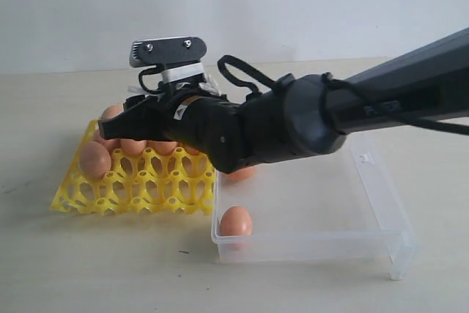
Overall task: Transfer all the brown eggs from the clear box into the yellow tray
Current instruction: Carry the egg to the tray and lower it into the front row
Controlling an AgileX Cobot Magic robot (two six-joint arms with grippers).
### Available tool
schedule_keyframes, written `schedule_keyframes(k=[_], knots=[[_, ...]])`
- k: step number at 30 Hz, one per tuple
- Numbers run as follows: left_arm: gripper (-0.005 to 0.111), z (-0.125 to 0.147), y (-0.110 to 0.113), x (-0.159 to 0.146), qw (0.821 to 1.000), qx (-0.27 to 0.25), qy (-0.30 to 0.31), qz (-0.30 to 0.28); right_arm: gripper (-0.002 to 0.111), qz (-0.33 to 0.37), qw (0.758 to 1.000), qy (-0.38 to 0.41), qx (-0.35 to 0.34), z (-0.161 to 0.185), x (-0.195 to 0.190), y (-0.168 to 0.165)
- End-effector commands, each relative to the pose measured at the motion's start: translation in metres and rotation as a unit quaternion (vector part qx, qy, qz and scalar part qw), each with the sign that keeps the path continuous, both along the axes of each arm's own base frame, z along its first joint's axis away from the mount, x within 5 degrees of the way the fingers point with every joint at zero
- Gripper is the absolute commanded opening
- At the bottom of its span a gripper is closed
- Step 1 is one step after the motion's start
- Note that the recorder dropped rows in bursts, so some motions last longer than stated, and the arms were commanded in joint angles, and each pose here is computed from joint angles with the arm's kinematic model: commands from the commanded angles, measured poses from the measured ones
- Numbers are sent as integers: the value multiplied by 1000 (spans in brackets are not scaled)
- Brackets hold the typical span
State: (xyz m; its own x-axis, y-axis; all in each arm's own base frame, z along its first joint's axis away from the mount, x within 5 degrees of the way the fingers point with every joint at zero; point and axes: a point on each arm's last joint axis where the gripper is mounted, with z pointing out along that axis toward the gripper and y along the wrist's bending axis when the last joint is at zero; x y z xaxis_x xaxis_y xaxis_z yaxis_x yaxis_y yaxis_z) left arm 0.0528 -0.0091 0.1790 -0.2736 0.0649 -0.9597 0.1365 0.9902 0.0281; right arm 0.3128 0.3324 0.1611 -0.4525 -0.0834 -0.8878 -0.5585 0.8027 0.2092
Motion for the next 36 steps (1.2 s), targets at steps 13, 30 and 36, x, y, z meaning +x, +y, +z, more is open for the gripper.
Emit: schedule_keyframes(k=[13, 30, 36], knots=[[0, 2, 0, 0, 1000, 0, -9, -1, 0, 31, 999, 9, -9, -31, 1, 40], [0, 2, 0, 0, 1000, 0, -9, -1, 0, 20, 1000, -6, -1, -42, 5, 40], [0, 2, 0, 0, 1000, 0, -9, -1, 0, 17, 1000, -16, 5, -40, 6, 40]])
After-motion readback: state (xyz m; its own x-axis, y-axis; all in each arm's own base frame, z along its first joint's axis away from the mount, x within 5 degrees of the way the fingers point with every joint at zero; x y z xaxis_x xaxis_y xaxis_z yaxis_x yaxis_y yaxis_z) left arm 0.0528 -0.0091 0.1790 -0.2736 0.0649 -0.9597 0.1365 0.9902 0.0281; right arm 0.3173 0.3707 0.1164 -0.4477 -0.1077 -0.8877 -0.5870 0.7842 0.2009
